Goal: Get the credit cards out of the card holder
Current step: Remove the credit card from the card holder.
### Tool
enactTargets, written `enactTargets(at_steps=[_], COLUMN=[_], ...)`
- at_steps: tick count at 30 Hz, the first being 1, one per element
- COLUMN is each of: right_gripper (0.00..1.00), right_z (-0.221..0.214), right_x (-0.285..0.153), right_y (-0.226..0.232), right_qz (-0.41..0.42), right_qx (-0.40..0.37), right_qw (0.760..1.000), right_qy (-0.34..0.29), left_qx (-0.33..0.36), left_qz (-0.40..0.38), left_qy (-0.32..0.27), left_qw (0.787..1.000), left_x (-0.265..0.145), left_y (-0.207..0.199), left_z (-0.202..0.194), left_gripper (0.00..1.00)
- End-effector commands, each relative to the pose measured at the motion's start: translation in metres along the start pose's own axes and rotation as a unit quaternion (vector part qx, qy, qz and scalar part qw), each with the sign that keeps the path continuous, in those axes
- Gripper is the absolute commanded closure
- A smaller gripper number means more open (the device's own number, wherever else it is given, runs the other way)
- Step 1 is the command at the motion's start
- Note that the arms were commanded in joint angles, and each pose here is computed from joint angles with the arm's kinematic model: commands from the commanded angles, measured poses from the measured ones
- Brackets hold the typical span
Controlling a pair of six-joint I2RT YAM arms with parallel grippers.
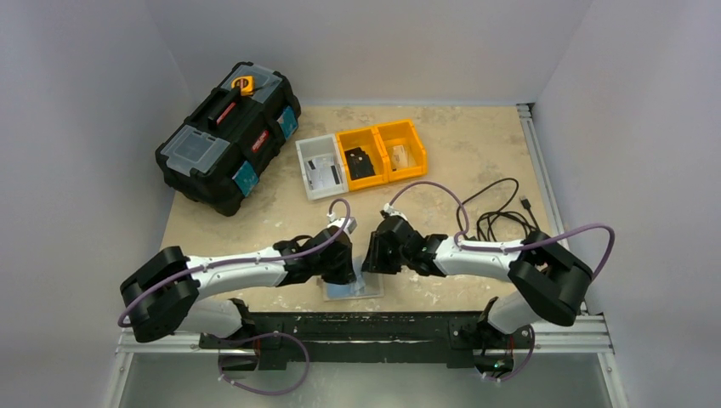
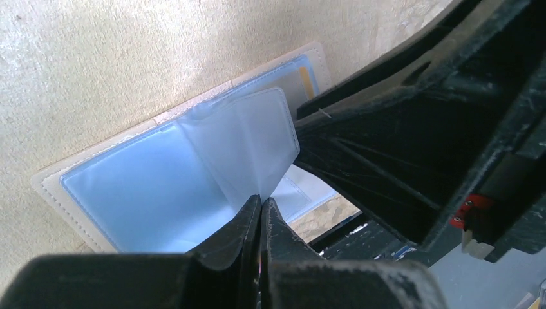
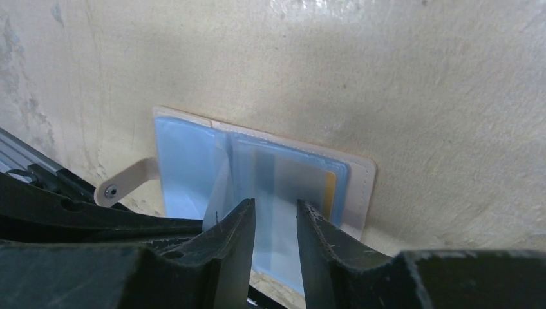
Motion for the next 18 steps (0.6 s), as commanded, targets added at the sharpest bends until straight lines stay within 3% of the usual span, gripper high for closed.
enactTargets(at_steps=[1, 5, 11, 13, 18], right_gripper=[0.7, 0.7, 0.7, 0.7, 0.7], right_z=[0.008, 0.007, -0.002, -0.006, -0.012], right_x=[-0.001, -0.001, 0.003, 0.005, 0.007], right_y=[0.021, 0.028, 0.038, 0.042, 0.053], right_qz=[0.034, 0.06, 0.086, 0.092, 0.105], right_qx=[-0.019, -0.027, -0.045, -0.051, -0.061], right_qw=[0.999, 0.998, 0.995, 0.994, 0.991], right_qy=[-0.006, 0.004, 0.035, 0.044, 0.056], left_qx=[-0.01, -0.013, -0.016, -0.02, -0.046], left_qz=[-0.006, 0.01, 0.033, 0.047, 0.148], left_qy=[-0.023, -0.03, -0.033, -0.037, -0.051], left_qw=[1.0, 0.999, 0.999, 0.998, 0.987], left_x=[-0.006, -0.013, -0.022, -0.025, -0.051], left_y=[0.0, 0.004, 0.008, 0.011, 0.029], left_z=[0.006, 0.005, 0.005, 0.005, 0.005], left_gripper=[1.0, 0.97, 0.69, 0.64, 0.58])
Point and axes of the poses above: each gripper's point midway between its finger pads, its own x axis out along the fingers, its own y axis along the line the jaws close on, z = x × y, the point moved 9 cm from there along -x, back along the fingers, and after that the axes turned 10 degrees about x, right-handed, at the moved point
